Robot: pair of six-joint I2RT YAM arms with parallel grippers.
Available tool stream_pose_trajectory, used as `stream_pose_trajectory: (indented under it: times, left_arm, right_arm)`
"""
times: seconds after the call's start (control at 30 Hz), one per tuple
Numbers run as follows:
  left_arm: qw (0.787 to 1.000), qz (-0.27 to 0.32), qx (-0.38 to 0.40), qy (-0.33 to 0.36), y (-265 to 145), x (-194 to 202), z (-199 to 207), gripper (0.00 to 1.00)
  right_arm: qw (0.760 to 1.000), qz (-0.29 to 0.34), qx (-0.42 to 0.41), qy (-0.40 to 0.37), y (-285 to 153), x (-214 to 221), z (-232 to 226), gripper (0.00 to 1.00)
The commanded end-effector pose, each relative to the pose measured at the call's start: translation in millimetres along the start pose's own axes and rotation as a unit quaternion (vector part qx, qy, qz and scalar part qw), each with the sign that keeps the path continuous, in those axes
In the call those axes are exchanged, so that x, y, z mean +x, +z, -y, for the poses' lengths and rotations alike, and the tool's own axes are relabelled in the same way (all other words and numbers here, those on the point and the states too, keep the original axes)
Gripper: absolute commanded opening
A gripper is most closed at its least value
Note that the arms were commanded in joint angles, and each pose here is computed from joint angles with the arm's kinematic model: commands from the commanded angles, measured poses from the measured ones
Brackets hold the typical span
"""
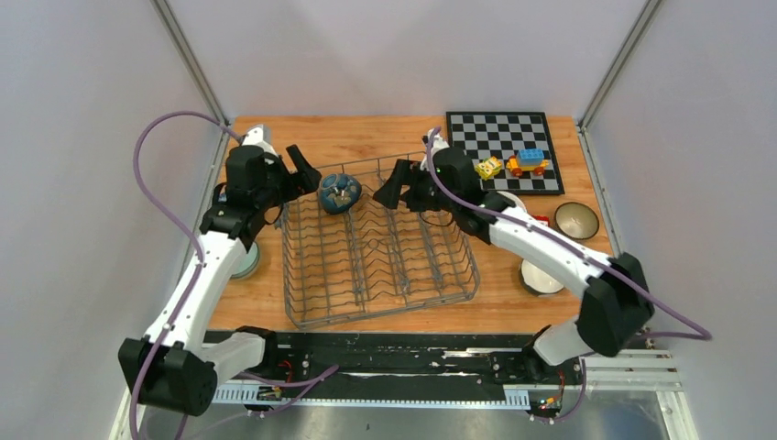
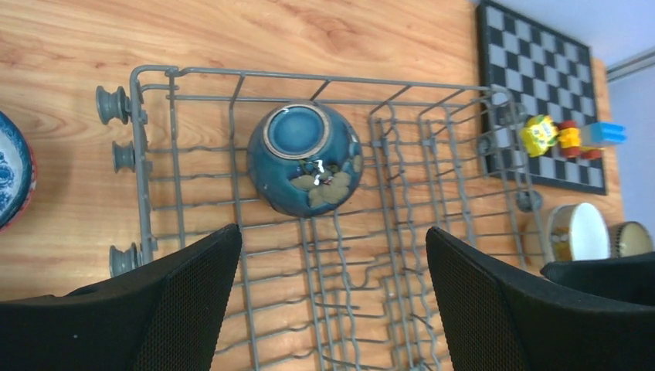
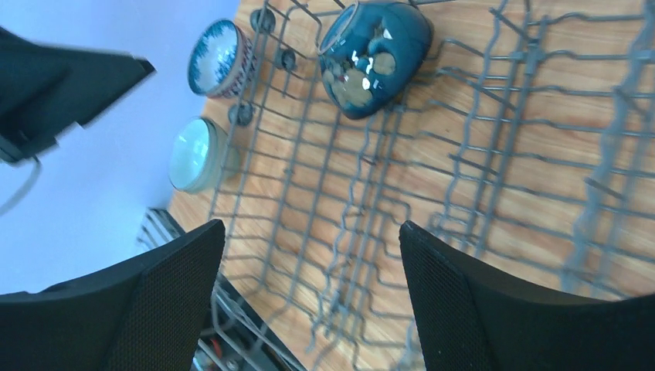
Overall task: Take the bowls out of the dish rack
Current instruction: Pick up the bowl from the dish rack.
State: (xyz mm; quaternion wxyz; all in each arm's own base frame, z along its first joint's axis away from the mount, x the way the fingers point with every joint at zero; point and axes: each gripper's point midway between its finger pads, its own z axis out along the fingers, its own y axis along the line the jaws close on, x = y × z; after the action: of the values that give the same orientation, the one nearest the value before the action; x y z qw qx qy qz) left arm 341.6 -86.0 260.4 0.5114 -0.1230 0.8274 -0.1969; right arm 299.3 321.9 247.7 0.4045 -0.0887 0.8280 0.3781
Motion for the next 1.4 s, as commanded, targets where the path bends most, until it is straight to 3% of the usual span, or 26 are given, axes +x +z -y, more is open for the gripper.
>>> stream_pose_trajectory:
  times: [0.0, 0.2, 0.43, 0.7, 0.87, 0.97, 1.37]
  left_arm:
    - [0.999, -0.003, -0.024, 0.035, 24, 1, -11, 0.89]
    - [0.993, -0.001, -0.112, 0.027, 49, 10, -51, 0.73]
    - [0.99, -0.003, -0.142, -0.008, 74, 24, -73, 0.62]
    - [0.987, 0.001, -0.156, -0.029, 97, 30, -81, 0.57]
    - [0.986, 0.003, -0.165, -0.027, 103, 33, -87, 0.56]
    - [0.986, 0.003, -0.166, -0.024, 104, 34, -88, 0.56]
    - [0.986, -0.006, -0.164, -0.023, 109, 42, -91, 0.56]
  right_arm:
    - [0.984, 0.023, -0.111, 0.134, 46, -17, -24, 0.85]
    - [0.958, 0.022, -0.157, 0.239, 107, -12, -21, 0.79]
    - [0.953, 0.047, -0.096, 0.282, 144, -3, 15, 0.78]
    - [0.948, 0.057, -0.06, 0.309, 168, 2, 32, 0.79]
    - [0.948, 0.057, -0.039, 0.311, 176, 5, 32, 0.91]
    - [0.949, 0.048, -0.023, 0.311, 180, 12, 35, 0.92]
    - [0.946, 0.017, -0.001, 0.323, 196, 39, 45, 0.85]
